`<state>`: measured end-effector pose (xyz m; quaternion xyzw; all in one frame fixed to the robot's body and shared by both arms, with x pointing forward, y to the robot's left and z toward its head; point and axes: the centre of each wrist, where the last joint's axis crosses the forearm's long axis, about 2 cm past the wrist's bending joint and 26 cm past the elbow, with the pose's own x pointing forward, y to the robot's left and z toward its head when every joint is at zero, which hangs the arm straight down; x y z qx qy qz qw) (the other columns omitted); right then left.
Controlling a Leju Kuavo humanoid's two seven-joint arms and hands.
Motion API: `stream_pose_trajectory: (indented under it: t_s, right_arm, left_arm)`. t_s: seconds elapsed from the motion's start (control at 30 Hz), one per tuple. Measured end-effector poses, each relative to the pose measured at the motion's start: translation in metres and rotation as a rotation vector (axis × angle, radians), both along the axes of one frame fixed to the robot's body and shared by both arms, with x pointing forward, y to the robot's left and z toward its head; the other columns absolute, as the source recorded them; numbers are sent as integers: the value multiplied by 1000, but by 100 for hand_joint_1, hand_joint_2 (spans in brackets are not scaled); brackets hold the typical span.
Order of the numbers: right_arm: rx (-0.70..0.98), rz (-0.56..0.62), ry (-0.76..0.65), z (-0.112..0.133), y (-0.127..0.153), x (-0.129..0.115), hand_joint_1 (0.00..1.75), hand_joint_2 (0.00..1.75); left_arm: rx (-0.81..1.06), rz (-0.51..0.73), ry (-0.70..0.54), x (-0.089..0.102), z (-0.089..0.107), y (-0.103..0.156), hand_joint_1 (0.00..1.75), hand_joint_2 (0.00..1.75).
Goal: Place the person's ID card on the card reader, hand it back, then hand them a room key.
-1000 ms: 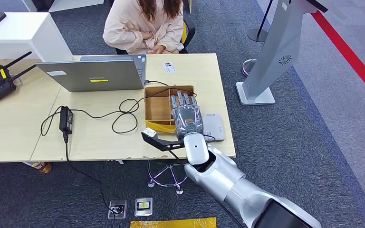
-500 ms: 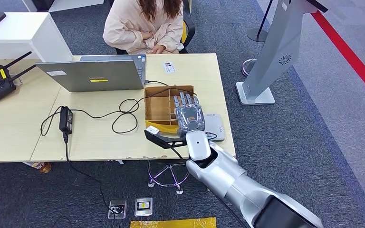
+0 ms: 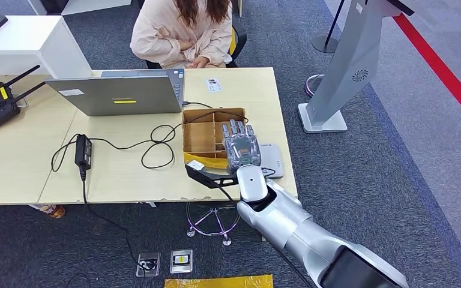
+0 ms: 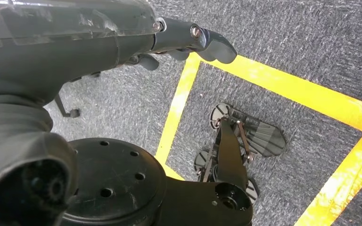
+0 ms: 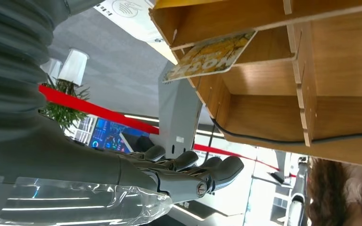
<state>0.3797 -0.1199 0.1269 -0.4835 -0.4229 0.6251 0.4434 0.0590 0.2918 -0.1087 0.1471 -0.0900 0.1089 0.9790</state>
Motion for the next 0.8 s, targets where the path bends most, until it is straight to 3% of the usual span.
stream_pose_trajectory:
  t_s: [0.8]
  right_arm:
    - [-32,-43,49,-9,-18,2,0,175]
  left_arm:
    - [-10,-31,2,0,0,0,0,0]
